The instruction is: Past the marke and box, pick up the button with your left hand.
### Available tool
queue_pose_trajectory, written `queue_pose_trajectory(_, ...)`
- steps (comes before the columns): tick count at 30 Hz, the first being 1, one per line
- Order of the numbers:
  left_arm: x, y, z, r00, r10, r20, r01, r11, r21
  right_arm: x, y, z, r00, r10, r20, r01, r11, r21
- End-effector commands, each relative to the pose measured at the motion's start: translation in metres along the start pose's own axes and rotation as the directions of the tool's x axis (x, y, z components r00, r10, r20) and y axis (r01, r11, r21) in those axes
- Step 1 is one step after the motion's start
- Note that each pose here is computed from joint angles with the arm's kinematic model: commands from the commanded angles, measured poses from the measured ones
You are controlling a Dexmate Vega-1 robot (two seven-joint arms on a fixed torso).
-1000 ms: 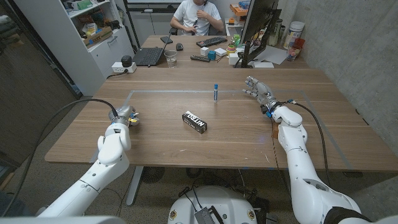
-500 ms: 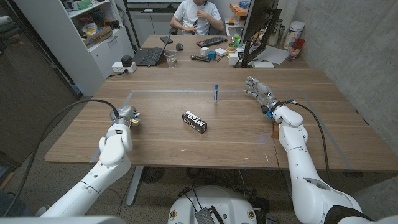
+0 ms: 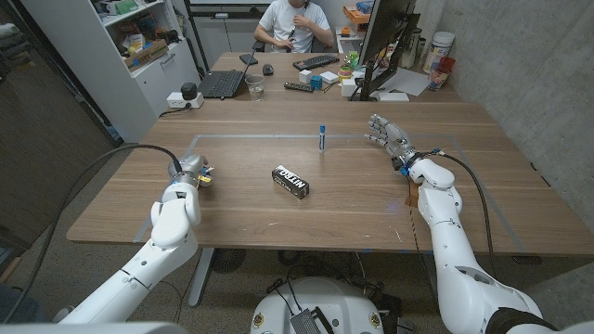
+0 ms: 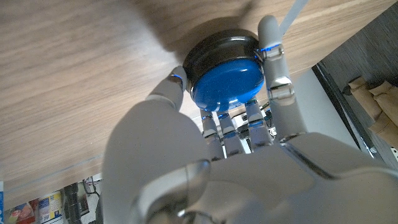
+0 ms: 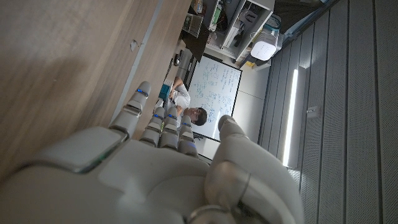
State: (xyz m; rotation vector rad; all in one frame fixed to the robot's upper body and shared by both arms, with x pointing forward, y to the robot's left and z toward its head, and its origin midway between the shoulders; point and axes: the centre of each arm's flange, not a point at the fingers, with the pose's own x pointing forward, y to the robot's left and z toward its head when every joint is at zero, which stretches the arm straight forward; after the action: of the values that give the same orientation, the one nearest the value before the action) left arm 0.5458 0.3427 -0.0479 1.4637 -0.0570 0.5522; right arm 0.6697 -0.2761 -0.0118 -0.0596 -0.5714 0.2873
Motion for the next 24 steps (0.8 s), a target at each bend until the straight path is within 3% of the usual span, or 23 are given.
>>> queue_pose_trajectory(1, -0.006, 0.028, 0.006, 0.999, 0.051, 0.005, -0.051, 0.999, 0.019, -0.003, -0.003, 0.003, 1.0, -0.005, 0.004, 0.005, 1.0, -0.001)
queue_pose_trajectory(11, -0.014, 0.064, 0.007, 0.994, 0.106, -0.005, -0.106, 0.994, 0.034, -0.004, -0.004, 0.003, 1.0, -0.011, 0.003, 0.011, 1.0, -0.005)
queue_pose_trajectory(19, -0.02, 0.082, 0.007, 0.99, 0.139, -0.005, -0.138, 0.989, 0.057, -0.004, -0.006, 0.001, 1.0, -0.016, 0.004, 0.016, 1.0, 0.003)
queue_pose_trajectory(24, -0.021, 0.093, 0.005, 0.989, 0.15, -0.015, -0.149, 0.987, 0.054, -0.004, -0.005, 0.008, 1.0, -0.009, 0.014, 0.009, 1.0, -0.004)
